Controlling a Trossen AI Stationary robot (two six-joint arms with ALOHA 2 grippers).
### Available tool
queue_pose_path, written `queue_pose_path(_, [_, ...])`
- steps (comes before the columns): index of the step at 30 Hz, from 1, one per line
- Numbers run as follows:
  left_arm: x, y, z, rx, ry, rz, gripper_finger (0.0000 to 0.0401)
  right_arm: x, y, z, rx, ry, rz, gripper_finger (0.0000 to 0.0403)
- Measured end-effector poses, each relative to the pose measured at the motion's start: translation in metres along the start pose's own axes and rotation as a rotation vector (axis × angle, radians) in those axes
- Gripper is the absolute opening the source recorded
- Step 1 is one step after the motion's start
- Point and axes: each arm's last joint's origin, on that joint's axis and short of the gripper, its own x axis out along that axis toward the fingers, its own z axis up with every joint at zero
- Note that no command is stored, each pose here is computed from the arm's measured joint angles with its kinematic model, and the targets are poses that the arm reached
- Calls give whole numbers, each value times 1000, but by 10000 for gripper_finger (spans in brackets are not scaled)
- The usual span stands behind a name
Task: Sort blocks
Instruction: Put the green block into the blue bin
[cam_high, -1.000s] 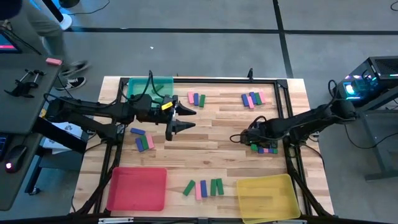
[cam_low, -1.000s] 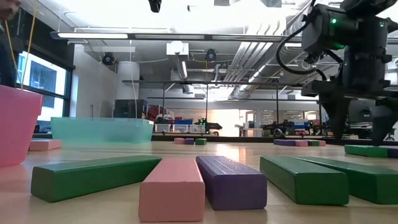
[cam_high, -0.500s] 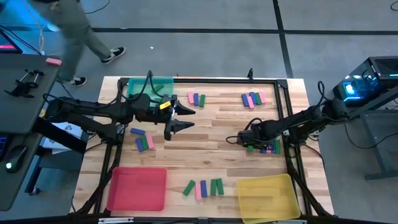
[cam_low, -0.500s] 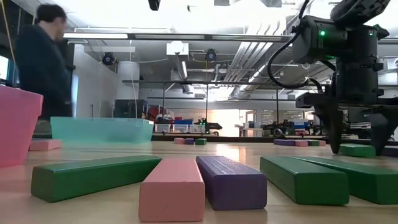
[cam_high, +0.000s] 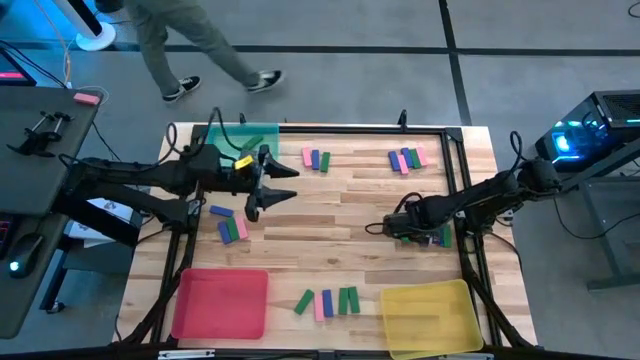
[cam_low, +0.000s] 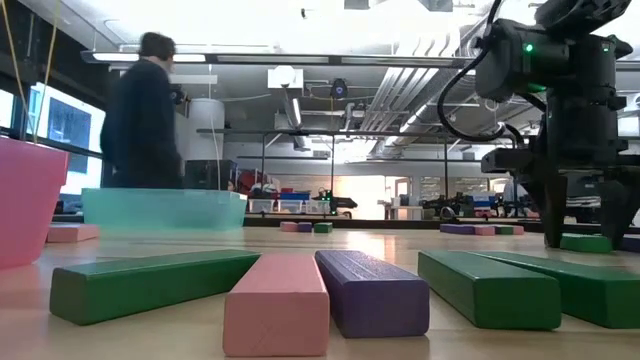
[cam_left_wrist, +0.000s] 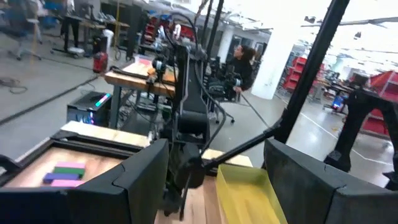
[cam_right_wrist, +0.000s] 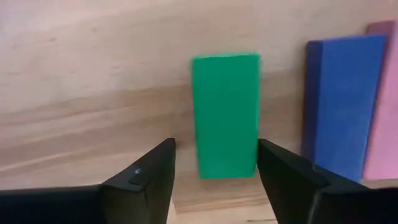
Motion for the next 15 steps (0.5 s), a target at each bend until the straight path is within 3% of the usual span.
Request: queue_pose_path(15, [-4, -1, 3, 9, -13, 3, 250, 0, -2, 3, 13, -64, -7, 136])
